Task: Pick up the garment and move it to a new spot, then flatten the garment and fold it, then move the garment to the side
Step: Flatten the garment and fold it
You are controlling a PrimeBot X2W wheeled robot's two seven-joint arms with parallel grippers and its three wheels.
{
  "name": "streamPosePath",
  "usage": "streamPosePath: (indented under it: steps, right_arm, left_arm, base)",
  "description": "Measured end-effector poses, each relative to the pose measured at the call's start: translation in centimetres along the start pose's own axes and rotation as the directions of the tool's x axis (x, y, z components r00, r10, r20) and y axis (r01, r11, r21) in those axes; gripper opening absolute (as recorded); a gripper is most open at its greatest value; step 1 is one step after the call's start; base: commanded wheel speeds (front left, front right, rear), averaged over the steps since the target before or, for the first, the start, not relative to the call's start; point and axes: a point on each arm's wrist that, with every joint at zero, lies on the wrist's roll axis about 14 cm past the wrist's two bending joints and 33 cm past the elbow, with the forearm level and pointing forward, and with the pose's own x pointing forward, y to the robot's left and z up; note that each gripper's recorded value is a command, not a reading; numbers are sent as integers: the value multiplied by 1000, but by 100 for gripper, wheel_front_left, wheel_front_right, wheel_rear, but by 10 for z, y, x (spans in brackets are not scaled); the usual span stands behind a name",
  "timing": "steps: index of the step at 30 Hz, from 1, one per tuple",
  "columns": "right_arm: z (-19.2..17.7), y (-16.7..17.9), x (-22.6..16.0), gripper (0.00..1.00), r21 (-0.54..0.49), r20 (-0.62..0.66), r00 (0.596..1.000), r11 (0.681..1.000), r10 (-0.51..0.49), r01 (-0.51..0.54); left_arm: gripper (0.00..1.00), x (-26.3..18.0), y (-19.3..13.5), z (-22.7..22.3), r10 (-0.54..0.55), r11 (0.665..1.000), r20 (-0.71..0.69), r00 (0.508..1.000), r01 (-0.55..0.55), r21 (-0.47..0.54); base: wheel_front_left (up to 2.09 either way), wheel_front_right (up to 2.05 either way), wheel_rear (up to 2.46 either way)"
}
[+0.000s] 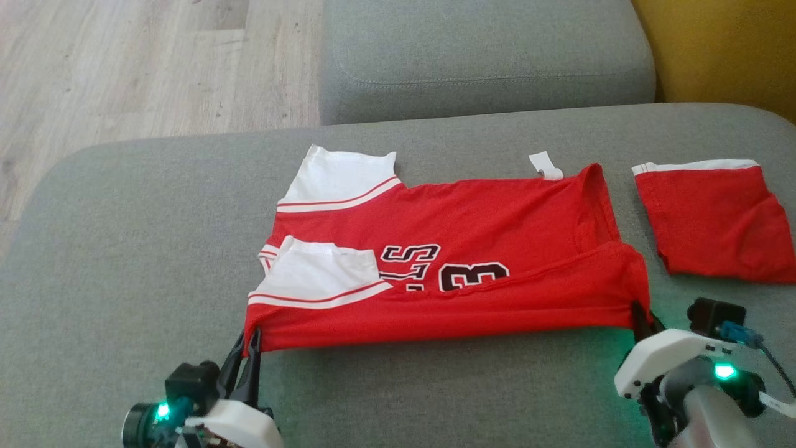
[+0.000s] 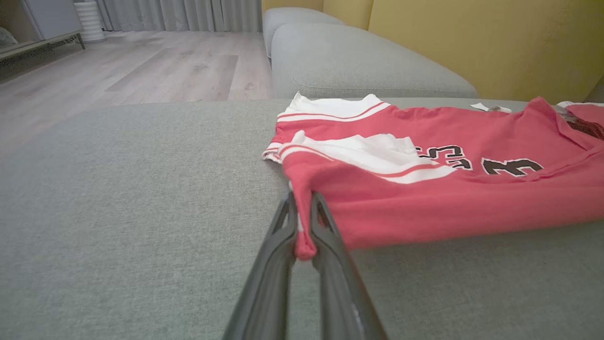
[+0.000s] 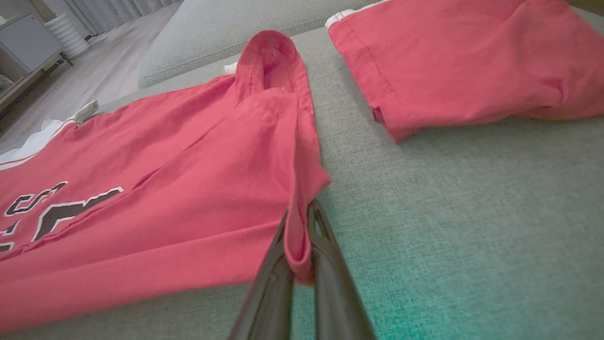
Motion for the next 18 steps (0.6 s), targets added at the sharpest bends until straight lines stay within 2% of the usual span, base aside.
streamPosePath:
  steps: [8, 9, 10, 11, 12, 13, 14, 15, 16, 18]
  right_arm:
    - [4, -4, -13, 0, 15, 10, 1000, 1000, 1, -1]
    - [4, -6, -15, 44, 11, 15, 1000, 1000, -2, 2]
    - [5, -7, -17, 94, 8, 21, 1000, 1000, -5, 5]
    - [6, -8, -19, 100, 9, 27, 1000, 1000, -6, 6]
    - [8, -8, -20, 100, 8, 38, 999, 1000, -6, 6]
    - [11, -8, -21, 100, 7, 53, 999, 1000, -5, 5]
    - [17, -8, -22, 100, 10, 73, 997, 1000, -2, 1]
    - [23, -6, -22, 100, 14, 99, 995, 1000, 4, -5]
    - [31, -5, -23, 100, 17, 130, 991, 1000, 8, -11]
    - [47, -1, -25, 100, 10, 195, 981, 1000, 20, -22]
  left_arm:
    - [0, -3, -10, 1, -25, 1000, -14, 1000, 25, 5]
    - [0, -3, -10, 0, -27, 1000, -16, 1000, 27, 7]
    - [0, -3, -10, 0, -27, 1000, -18, 999, 27, 7]
    - [0, -2, -11, 0, -27, 1000, -19, 999, 27, 7]
    - [7, -2, -10, -1, -20, 1000, -21, 1000, 20, 7]
    - [31, -1, -9, -1, -18, 1000, -22, 1000, 18, 8]
    - [69, 0, -9, -2, -14, 1000, -22, 1000, 14, 9]
    - [94, 0, -9, -1, -15, 1000, -20, 1000, 16, 10]
    - [100, 1, -10, -2, -16, 1000, -21, 1000, 17, 10]
    - [100, 3, -10, -3, -13, 1000, -22, 1000, 13, 12]
  base:
    - [0, 0, 0]
    - [0, 0, 0]
    - [0, 0, 0]
    - [0, 0, 0]
    - [0, 0, 0]
    - [0, 0, 0]
    - [0, 0, 0]
    - [0, 0, 0]
    - [0, 0, 0]
    - [0, 0, 0]
